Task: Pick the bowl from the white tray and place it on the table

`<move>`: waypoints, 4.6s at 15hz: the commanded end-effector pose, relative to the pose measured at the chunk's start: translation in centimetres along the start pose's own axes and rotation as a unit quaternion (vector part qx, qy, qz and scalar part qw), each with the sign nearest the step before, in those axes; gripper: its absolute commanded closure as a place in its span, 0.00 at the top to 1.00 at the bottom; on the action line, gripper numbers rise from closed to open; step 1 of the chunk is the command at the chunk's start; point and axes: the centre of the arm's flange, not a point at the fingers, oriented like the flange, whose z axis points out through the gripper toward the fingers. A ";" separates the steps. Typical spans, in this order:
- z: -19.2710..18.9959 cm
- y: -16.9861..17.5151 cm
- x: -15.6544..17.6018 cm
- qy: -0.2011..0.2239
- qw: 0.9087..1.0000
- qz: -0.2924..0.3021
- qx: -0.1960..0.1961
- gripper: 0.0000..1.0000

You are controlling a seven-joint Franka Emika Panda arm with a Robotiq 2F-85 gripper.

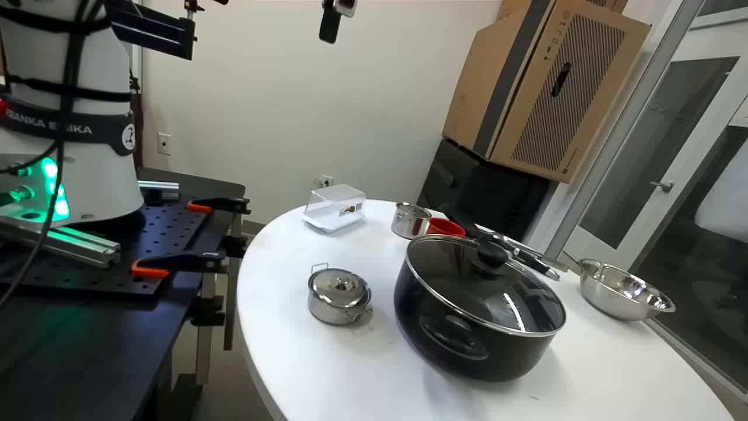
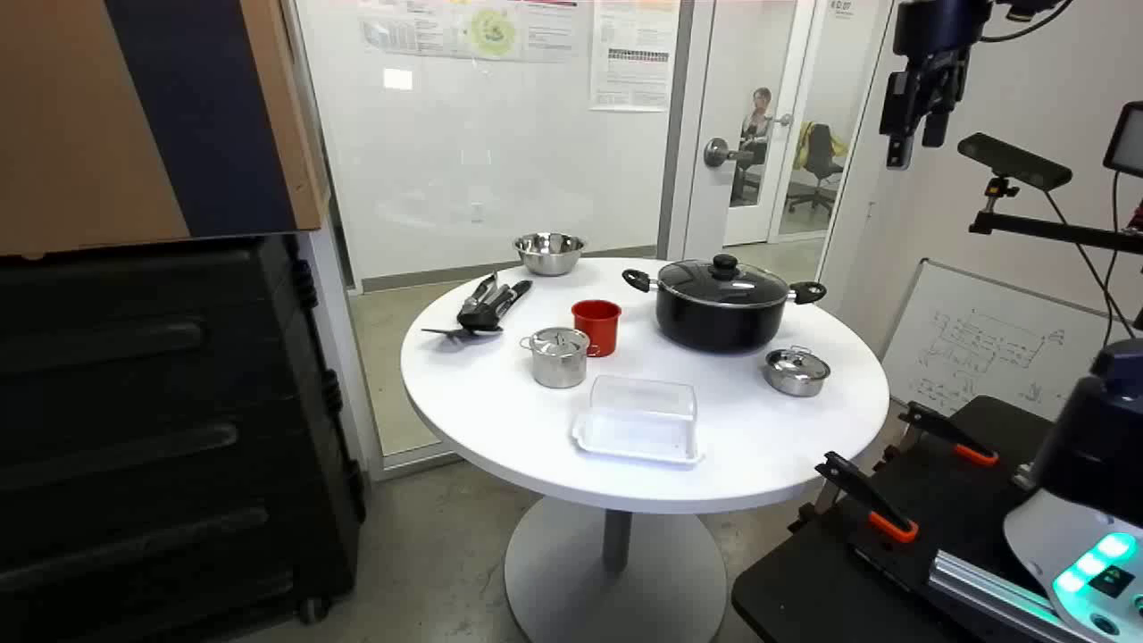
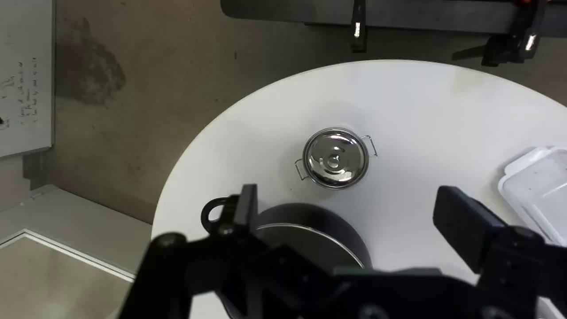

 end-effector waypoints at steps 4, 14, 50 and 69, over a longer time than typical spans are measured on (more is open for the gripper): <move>0.7 -1.5 2.2 -0.006 0.996 -0.084 -0.001 1.00; 4.6 -13.2 10.4 -0.007 0.943 -0.331 -0.032 1.00; 18.1 -31.9 16.0 0.003 0.897 -0.440 0.043 1.00; 16.9 -34.8 15.3 0.017 0.895 -0.442 0.062 1.00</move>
